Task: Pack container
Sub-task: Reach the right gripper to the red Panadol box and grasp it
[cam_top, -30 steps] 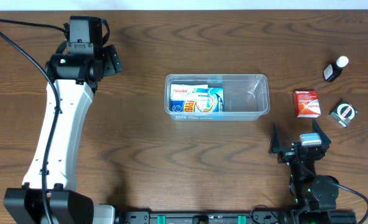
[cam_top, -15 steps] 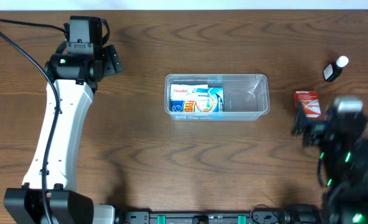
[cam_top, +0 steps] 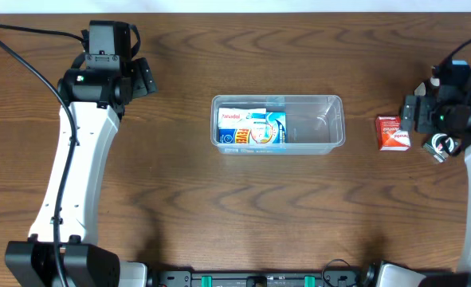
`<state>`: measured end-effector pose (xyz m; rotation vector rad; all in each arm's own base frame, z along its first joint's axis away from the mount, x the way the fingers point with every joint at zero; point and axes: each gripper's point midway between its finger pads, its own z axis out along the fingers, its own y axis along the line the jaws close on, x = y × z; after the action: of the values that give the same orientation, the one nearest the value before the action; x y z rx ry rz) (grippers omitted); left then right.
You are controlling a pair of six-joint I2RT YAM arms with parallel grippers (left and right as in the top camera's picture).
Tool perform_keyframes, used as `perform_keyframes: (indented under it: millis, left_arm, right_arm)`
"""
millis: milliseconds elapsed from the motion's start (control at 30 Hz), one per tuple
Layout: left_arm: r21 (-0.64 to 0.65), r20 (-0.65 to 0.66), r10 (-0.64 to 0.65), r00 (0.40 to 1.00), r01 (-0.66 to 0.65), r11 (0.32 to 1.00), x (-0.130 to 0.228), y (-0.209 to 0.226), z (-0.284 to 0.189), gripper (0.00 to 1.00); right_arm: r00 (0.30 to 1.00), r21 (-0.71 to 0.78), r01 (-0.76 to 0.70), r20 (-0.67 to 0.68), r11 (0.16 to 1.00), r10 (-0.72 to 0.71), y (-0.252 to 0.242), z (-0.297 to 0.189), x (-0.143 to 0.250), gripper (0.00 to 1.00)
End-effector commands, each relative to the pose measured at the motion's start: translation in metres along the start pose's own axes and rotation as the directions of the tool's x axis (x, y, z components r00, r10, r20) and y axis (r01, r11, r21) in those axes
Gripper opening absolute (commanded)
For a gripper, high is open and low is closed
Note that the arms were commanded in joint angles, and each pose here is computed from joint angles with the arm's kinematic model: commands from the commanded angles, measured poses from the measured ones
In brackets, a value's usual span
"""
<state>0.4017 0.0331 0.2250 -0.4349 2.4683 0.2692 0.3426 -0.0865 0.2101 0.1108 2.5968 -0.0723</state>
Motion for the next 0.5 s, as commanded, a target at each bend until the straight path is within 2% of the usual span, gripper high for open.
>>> perform_keyframes:
  millis: [0,100,467]
  left_arm:
    - [-0.011,0.012,-0.005,1.0,0.005,1.0,-0.004,0.003,-0.002,0.98]
    - [-0.011,0.012,-0.005,1.0,0.005,1.0,-0.004,0.003,-0.002,0.98]
    - [-0.011,0.012,-0.005,1.0,0.005,1.0,-0.004,0.003,-0.002,0.98]
  right_arm:
    - [1.0,-0.024,0.014,0.005,1.0,-0.014,0.0,0.005,-0.008,0.99]
    - [0.996,0.0,0.065,-0.066,0.998,-0.065,-0.007,0.021,0.002,0.99]
    - [0.958,-0.036,0.038,-0.283,0.999,-0.047,-0.014,0.091,0.038,0.99]
